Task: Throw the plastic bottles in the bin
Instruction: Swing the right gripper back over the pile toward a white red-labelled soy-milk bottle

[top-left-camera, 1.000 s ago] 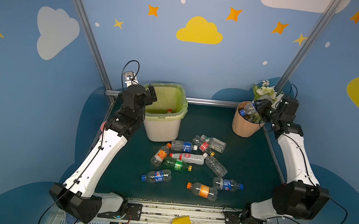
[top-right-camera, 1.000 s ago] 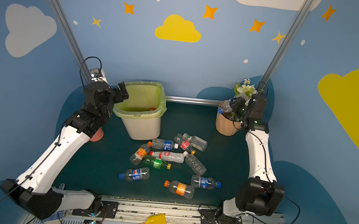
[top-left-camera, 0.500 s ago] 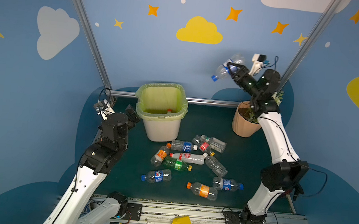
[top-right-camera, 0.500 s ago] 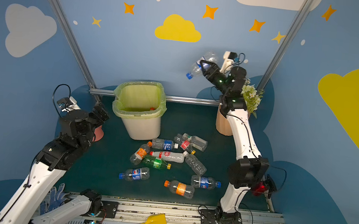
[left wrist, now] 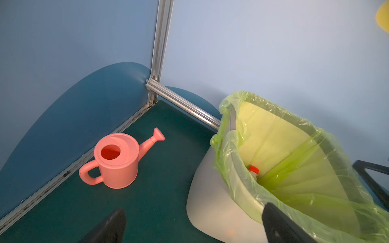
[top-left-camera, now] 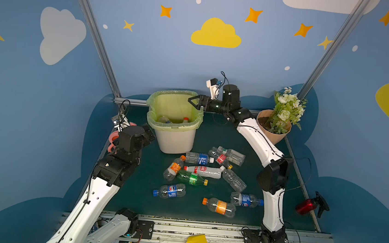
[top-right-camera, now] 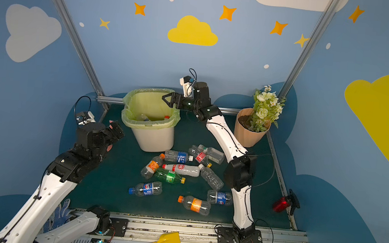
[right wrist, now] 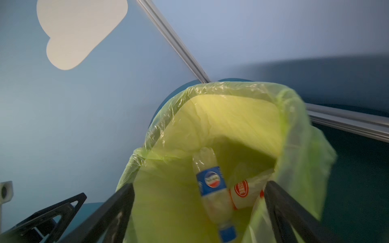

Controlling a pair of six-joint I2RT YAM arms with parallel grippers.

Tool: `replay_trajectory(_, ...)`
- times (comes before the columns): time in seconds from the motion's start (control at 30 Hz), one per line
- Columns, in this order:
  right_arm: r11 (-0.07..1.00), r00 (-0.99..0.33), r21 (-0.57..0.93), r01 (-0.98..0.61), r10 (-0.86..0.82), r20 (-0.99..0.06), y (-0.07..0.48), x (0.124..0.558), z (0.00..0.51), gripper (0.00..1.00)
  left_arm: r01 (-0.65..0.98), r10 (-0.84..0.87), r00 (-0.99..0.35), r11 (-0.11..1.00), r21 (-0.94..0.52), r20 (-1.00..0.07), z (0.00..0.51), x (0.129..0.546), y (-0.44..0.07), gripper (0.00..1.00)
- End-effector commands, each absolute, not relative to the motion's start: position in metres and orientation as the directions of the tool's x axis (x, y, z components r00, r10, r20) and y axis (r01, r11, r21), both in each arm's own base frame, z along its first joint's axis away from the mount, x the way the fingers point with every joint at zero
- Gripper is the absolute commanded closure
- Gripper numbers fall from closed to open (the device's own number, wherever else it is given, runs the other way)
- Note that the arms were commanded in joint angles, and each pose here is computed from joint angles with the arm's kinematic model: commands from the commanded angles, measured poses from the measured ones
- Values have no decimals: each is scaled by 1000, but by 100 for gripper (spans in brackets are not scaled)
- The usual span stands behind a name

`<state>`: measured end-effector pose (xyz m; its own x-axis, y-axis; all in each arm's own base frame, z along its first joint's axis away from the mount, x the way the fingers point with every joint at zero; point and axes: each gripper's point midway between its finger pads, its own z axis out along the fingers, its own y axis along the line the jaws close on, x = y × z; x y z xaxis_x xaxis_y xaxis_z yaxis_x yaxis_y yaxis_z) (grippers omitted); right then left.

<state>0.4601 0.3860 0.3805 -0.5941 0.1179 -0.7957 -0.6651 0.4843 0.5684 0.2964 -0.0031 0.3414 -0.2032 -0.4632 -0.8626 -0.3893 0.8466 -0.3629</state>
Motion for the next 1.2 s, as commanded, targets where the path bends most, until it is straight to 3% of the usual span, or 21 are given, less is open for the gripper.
replay_trajectory(0.0, 521, -387, 430, -738, 196, -901, 339, 431, 475, 3, -348, -446, -207, 865, -361, -871, 351, 293, -6, 0)
replay_trajectory(0.23, 620, -377, 366, -694, 120, -918, 293, 391, 446, 3, -300, -428, -260, 888, -349, -866, 344, 286, -15, 0)
replay_trajectory(0.47, 650, -438, 246, -719, -149, -887, 252, 329, 334, 5, -321, -474, -286, 866, -383, -832, 314, 264, -13, 0)
replay_trajectory(0.8, 580, -549, 224, -783, -477, -686, 240, 257, 212, 24, -354, -505, -367, 853, -384, -781, 268, 261, -20, 0)
replay_trajectory(1.17, 538, -499, 81, -839, -702, -509, 244, 248, 145, 27, -352, -493, -423, 863, -363, -760, 246, 271, -31, 0)
